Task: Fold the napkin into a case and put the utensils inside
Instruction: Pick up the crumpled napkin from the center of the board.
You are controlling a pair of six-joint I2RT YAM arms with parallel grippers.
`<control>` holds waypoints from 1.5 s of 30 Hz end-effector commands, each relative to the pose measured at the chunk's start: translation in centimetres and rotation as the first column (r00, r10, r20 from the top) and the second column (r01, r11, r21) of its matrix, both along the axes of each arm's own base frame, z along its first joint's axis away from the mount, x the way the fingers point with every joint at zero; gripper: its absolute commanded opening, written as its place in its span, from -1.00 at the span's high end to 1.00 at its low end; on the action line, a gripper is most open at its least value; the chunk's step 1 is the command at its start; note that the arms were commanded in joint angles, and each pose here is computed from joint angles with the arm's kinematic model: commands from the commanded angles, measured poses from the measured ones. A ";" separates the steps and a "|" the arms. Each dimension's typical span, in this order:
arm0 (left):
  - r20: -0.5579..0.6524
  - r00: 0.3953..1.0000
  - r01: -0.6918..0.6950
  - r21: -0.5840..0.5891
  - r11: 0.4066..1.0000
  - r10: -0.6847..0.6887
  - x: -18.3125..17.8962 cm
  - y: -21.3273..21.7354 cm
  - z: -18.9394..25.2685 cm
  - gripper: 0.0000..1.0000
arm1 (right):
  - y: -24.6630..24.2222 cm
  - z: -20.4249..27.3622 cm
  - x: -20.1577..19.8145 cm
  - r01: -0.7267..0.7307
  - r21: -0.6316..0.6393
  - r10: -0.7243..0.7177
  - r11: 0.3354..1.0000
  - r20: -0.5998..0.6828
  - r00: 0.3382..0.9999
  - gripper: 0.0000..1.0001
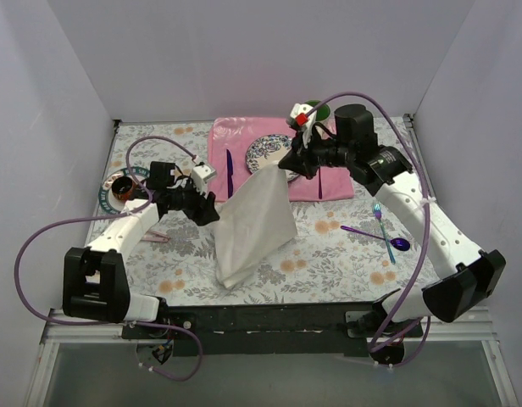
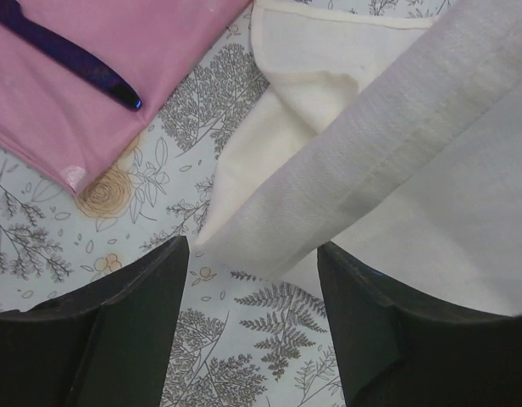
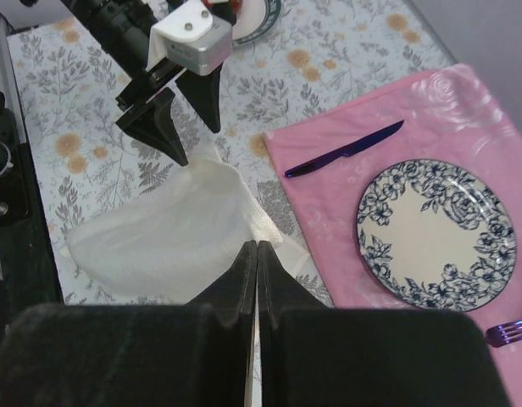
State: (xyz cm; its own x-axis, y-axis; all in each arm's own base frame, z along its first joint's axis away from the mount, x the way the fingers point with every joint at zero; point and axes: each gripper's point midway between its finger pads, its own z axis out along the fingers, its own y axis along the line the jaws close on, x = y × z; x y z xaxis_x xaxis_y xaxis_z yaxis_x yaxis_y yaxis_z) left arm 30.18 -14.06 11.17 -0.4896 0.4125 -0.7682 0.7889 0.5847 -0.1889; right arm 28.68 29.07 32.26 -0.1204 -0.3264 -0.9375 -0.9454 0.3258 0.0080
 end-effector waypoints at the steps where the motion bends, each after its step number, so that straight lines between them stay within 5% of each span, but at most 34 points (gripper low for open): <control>1: 0.068 0.997 -0.019 -0.018 1.000 0.020 0.7 -0.2 1.4 -0.19 | -0.8 5.9 -0.3 0.034 0.081 -0.043 0.996 0.117 0.992 0.97; 11: 0.103 0.985 -0.127 -0.110 0.986 0.138 3.7 -0.9 6.2 0.78 | -1.6 10.7 -2.1 0.035 0.166 -0.062 0.985 0.163 0.985 0.97; 12: 0.111 0.987 -0.105 -0.124 0.987 0.119 3.7 -1.2 7.0 0.69 | -1.7 10.7 -2.1 0.039 0.167 -0.067 0.985 0.167 0.984 0.97; 13: 0.084 0.994 -0.063 -0.146 0.987 0.076 2.6 -1.7 7.2 0.22 | -1.7 10.5 -2.0 0.046 0.159 -0.072 0.986 0.165 0.984 0.97; 15: 0.105 0.994 -0.012 -0.138 0.990 0.027 1.5 -2.3 7.5 -0.07 | -1.9 10.3 -1.8 0.054 0.149 -0.079 0.987 0.171 0.982 0.97; 20: 0.156 0.988 -0.007 -0.012 1.000 0.009 0.0 -3.0 3.8 -0.28 | -3.2 11.3 -1.6 0.125 0.146 -0.153 0.981 0.196 0.969 0.97; 26: 0.160 0.987 0.028 -0.005 1.000 -0.027 -0.3 -5.8 1.6 -0.36 | -4.1 12.8 -3.1 0.115 0.178 -0.155 0.977 0.227 0.962 0.97; 36: 0.205 0.969 -0.144 0.022 0.989 0.137 5.2 -6.4 0.0 0.20 | -4.3 14.6 -3.8 0.104 0.209 -0.154 0.972 0.240 0.958 0.97; 40: 0.220 0.965 -0.147 0.006 0.989 0.142 5.0 -6.4 1.2 0.94 | -4.7 15.2 -4.1 0.122 0.222 -0.177 0.967 0.246 0.953 0.97; 45: 0.277 0.956 -0.103 0.006 0.995 0.098 3.8 -6.1 6.2 1.00 | -6.3 17.1 -4.1 0.190 0.256 -0.259 0.948 0.274 0.926 0.97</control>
